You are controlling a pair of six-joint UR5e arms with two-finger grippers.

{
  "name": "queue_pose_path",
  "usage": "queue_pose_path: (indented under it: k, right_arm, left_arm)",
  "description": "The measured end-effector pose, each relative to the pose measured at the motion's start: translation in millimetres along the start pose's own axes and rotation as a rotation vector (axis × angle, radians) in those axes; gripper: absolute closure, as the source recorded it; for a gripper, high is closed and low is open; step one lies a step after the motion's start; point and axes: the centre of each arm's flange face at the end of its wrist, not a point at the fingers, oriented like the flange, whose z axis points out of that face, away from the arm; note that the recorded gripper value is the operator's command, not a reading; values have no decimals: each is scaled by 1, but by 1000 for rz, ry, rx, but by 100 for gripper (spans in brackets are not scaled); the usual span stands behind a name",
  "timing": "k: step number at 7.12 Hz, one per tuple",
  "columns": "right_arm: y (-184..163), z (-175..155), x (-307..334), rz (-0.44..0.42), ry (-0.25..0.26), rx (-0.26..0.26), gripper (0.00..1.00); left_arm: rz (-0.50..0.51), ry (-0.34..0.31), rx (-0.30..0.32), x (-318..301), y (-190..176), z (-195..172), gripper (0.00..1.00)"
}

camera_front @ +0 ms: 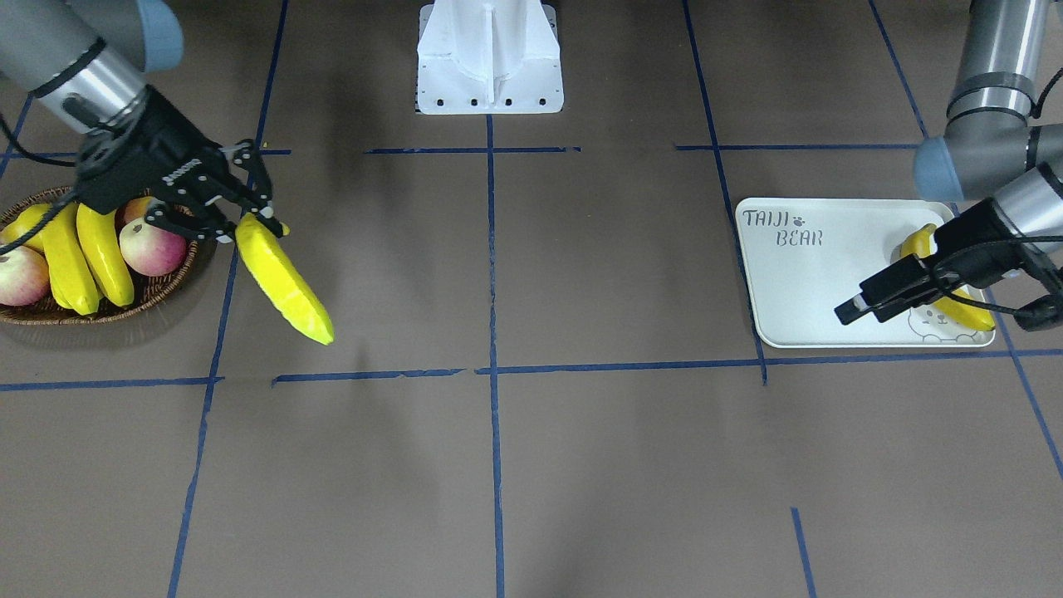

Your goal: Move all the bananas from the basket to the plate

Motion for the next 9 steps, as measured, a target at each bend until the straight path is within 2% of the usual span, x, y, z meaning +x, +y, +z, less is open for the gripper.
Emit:
queue_pose_path:
  k: [2,4,7,9]
  right_arm:
    - [-3,52,-72,95,-14,70,99]
    - [-15,91,-127,187,-17,121,100]
    - [-36,128,-191,320,-42,118,100]
    - [-33,132,-209,341,-60,108,99]
  left_arm:
    - [-134,38,-21,55,15,18,0]
    - [-230,76,-45,109,41,42,0]
    - [-231,129,-48,159,90,79,0]
    - [-222,137,-47,167,107,95,0]
